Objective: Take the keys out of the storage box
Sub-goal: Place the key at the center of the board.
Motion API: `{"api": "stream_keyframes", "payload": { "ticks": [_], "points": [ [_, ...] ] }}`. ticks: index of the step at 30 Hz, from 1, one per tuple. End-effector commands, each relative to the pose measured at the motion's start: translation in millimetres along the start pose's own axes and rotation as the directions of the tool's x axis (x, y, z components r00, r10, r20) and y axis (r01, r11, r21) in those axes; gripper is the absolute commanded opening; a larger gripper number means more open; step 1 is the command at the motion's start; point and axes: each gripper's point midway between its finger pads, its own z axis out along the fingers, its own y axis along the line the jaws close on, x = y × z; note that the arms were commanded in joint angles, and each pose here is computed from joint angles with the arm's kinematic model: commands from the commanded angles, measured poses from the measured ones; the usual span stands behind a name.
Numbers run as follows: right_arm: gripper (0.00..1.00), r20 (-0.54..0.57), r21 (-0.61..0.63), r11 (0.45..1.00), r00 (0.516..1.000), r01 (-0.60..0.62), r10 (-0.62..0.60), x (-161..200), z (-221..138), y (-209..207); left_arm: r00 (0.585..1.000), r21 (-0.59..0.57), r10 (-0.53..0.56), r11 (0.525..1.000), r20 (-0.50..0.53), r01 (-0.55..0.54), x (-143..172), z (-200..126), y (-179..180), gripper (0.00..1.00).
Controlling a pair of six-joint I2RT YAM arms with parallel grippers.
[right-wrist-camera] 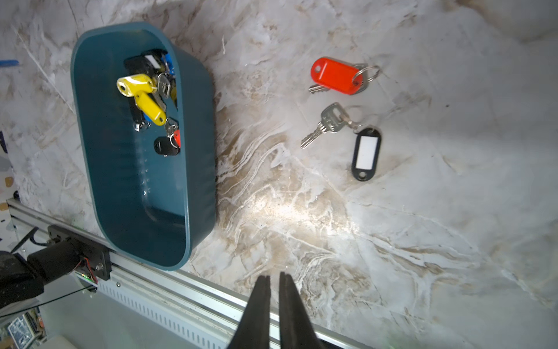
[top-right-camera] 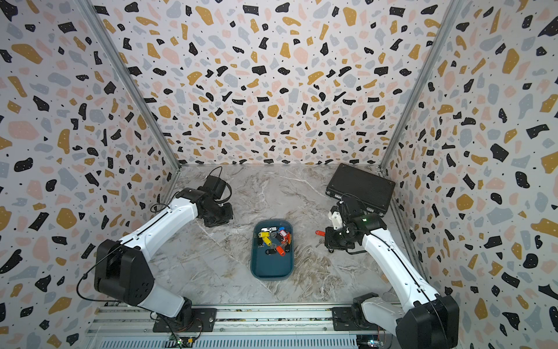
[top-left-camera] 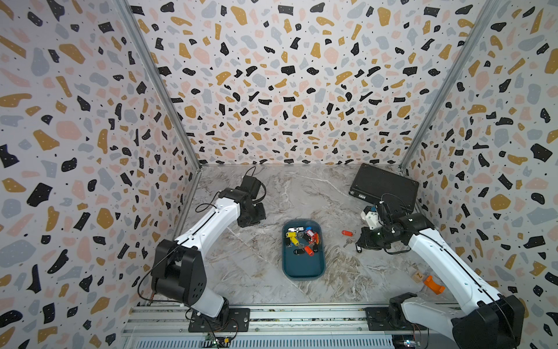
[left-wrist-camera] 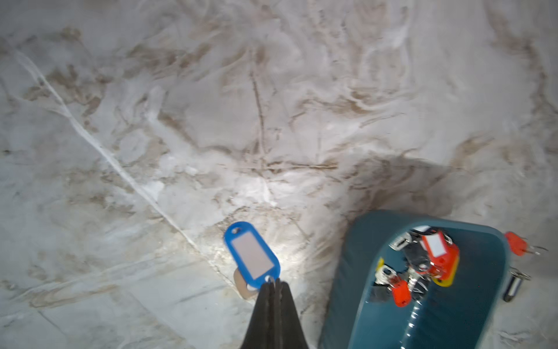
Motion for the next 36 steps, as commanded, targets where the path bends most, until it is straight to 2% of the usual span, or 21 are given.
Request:
{"api": "stream_keyframes", "payload": {
  "ticks": [1, 10, 14, 15, 17, 19, 25, 32, 36],
  "points": [
    [0.16, -0.007, 0.002, 0.999, 0.999, 0.040, -0.040, 3, -7, 16, 0.999, 0.059, 0.025, 0.998, -0.047, -0.022, -3, 23, -1, 0.00],
    [0.22, -0.047, 0.000, 0.986, 0.985, 0.169, -0.168, 5, 1, 64, 0.994, 0.077, 0.003, 0.997, -0.106, 0.006, -13, 67, -4, 0.00],
    [0.25, -0.061, -0.004, 0.978, 0.976, 0.207, -0.207, 6, 11, 81, 0.995, 0.092, -0.003, 0.996, -0.095, 0.012, -11, 66, -5, 0.41],
    [0.25, -0.068, -0.010, 0.977, 0.975, 0.213, -0.213, 6, 15, 85, 0.996, 0.094, -0.004, 0.996, -0.088, 0.012, -10, 64, -5, 0.49],
    [0.27, -0.088, -0.012, 0.975, 0.971, 0.220, -0.220, 7, 25, 90, 0.998, 0.096, -0.003, 0.995, -0.067, 0.009, -10, 55, -3, 0.59],
    [0.29, -0.104, -0.020, 0.972, 0.966, 0.236, -0.237, 8, 32, 98, 0.999, 0.099, -0.001, 0.995, -0.042, 0.005, -9, 46, -2, 0.64],
    [0.41, -0.128, -0.042, 0.962, 0.953, 0.270, -0.273, 1, 58, 123, 0.998, 0.121, -0.010, 0.993, 0.064, 0.002, 0, 6, 5, 0.67],
    [0.40, -0.125, -0.094, 0.944, 0.937, 0.316, -0.326, -14, 91, 152, 0.983, 0.110, 0.003, 0.994, 0.186, -0.024, 18, -37, 23, 0.69],
    [0.40, -0.102, -0.136, 0.931, 0.930, 0.338, -0.353, -19, 114, 164, 0.973, 0.124, -0.011, 0.992, 0.232, -0.019, 26, -48, 32, 0.72]
  ]
}}
